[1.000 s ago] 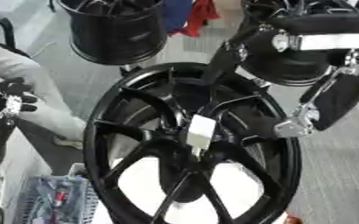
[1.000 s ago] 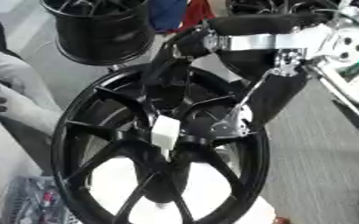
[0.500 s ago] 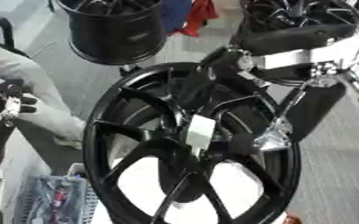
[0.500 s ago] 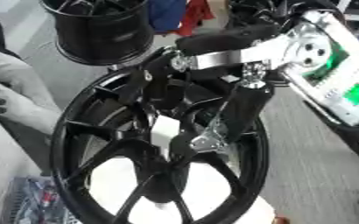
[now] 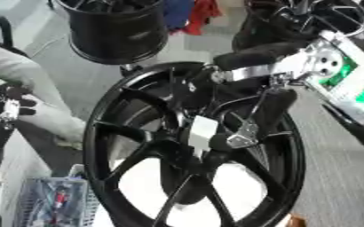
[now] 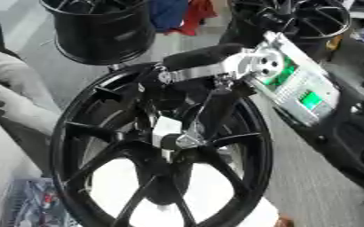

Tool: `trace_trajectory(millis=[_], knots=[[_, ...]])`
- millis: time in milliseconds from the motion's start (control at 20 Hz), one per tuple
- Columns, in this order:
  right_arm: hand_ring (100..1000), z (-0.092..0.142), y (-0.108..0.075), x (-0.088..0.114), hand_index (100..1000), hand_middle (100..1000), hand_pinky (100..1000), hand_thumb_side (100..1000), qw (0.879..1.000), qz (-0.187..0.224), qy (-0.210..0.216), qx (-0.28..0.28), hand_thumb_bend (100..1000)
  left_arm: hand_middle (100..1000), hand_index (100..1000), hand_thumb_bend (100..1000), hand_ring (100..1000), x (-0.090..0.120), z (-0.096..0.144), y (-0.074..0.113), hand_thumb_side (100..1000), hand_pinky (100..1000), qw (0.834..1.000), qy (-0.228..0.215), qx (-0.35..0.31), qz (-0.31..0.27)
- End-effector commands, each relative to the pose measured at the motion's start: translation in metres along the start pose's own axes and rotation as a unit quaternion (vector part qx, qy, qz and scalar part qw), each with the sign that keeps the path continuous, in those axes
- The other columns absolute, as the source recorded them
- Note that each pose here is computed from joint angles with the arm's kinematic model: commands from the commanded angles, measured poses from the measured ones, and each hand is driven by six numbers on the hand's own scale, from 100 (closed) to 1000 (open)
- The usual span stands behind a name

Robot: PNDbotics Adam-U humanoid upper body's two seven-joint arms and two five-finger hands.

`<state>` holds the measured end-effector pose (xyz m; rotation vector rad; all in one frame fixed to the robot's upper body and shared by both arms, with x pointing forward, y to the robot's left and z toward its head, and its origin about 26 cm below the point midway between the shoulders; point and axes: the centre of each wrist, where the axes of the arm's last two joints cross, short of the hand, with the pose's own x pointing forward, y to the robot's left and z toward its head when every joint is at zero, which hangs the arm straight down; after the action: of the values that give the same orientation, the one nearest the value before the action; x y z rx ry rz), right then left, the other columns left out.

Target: Pull the pin out of the wheel hub.

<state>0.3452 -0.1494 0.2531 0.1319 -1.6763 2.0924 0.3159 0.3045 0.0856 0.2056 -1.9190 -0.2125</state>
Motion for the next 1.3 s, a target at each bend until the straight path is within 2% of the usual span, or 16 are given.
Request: trace_trajectory(millis=[50, 300, 1300], knots=[[833, 0.001, -0.005, -0.005, 901, 831, 793, 210, 1.000, 0.018, 0.014, -0.002, 283, 659, 784, 139, 633, 0.008, -0.004, 0.003, 612, 621, 1.000, -0.015, -0.002, -0.008], [827, -0.004, 0.000, -0.012, 897, 822, 789, 220, 1.000, 0.021, 0.019, 0.010, 268, 659, 784, 139, 633, 0.008, -0.004, 0.003, 612, 621, 1.000, -0.015, -0.002, -0.008], [783, -0.008, 0.011, -0.020, 881, 790, 746, 222, 0.996, 0.043, 0.040, 0.060, 214, 661, 784, 136, 635, 0.008, -0.004, 0.003, 614, 622, 1.000, -0.014, -0.002, -0.009]])
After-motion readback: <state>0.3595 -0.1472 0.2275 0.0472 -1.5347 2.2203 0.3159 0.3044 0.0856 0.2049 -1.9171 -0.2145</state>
